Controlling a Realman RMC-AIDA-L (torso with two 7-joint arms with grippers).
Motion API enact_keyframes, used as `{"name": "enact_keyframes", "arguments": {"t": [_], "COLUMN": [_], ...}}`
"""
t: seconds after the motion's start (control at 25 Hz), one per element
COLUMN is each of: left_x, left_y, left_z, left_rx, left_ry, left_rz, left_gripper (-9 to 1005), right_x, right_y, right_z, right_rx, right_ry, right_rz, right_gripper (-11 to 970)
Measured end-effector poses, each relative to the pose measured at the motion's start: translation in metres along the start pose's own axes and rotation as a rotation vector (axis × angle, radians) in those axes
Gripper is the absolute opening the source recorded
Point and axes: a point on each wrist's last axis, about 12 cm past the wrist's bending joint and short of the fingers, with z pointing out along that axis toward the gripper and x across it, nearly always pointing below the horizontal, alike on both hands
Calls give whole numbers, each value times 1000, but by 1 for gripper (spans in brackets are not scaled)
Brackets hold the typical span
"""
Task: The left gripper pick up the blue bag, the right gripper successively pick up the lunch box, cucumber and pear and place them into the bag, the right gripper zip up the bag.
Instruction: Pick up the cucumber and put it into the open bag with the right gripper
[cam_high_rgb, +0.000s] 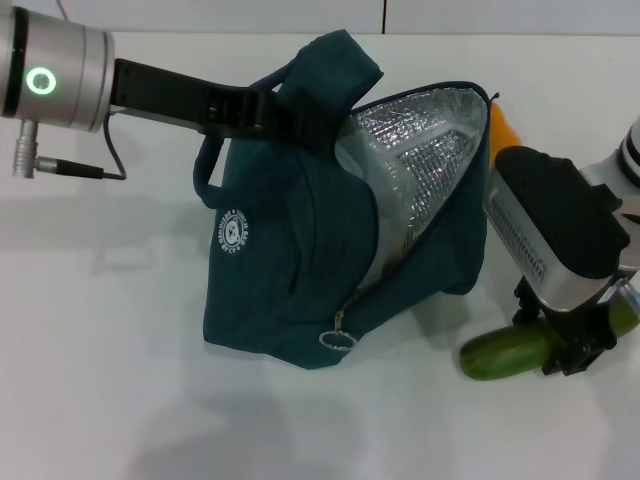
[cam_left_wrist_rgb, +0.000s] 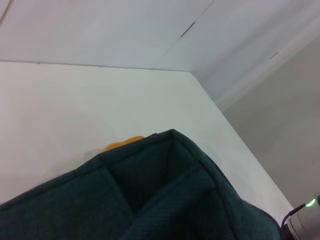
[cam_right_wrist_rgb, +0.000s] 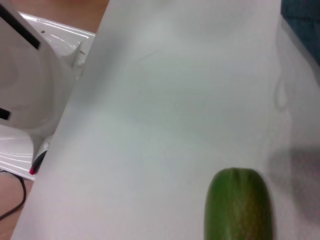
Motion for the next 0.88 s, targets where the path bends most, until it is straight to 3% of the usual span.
{"name": "enact_keyframes", "arguments": {"t": [0.36, 0.88], "left_x": [0, -1], "left_y": [0, 1], "left_z": [-1, -3], "left_rx": [-3, -7], "left_ry": [-1, -7], "left_rz": [1, 5], "left_gripper": [55, 55], "right_x": [-3, -4], "right_y": [-4, 4], "right_z": [-9, -56], "right_rx": [38, 98], "right_ry": [9, -6], "right_rz": [-2, 16], "right_gripper": [549, 549]}}
